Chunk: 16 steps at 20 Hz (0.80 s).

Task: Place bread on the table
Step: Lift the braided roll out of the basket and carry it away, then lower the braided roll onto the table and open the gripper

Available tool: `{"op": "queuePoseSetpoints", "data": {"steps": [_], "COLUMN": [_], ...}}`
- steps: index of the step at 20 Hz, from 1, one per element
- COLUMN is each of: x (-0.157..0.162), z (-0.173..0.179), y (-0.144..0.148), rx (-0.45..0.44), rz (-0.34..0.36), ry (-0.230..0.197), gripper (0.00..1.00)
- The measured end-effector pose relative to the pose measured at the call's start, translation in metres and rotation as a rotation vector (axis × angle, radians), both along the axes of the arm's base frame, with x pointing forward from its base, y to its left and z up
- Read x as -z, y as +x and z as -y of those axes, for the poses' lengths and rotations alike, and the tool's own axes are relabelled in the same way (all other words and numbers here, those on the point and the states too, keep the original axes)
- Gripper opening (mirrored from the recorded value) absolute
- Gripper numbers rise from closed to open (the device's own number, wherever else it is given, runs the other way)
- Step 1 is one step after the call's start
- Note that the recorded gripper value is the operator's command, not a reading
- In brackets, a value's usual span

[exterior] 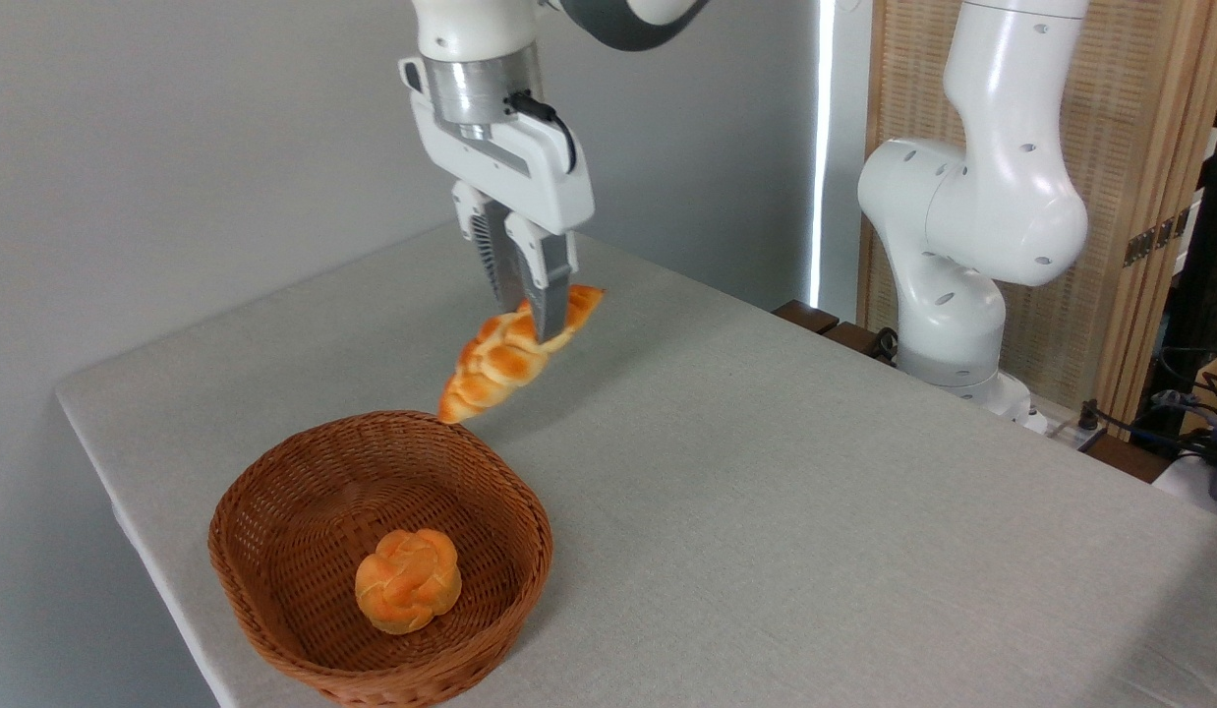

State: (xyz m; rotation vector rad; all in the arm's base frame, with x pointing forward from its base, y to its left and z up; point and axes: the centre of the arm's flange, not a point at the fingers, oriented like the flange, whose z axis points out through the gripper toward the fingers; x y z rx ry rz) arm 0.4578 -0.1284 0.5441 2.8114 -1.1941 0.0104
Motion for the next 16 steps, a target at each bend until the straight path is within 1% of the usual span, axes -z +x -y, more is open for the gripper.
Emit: {"op": "queuePoseSetpoints", "data": {"steps": [3,4,5,9,11,12,13,16], "x": [0.016,0.021,0.026,0.032,0.033,0.033,0.034,0.034], "z": [-0.002,-0.003,-0.003,-0.002,-0.002,-0.002,-0.002,-0.002], "y": [-0.008,-0.01,-0.011,-0.013,-0.014,-0.014,-0.014,-0.014], "rx": [0.009,0.013,0.015,0.02,0.02,0.02,0.02,0.021], "rz": [-0.031,-0.041,-0.049,-0.062,-0.065,-0.065,-0.066,-0.066], "ry": [0.009,0.011,0.013,0.016,0.017,0.017,0.017,0.017], "gripper": [0.56,0.57,0.62,0.69,0.77,0.83,0.86,0.89]}}
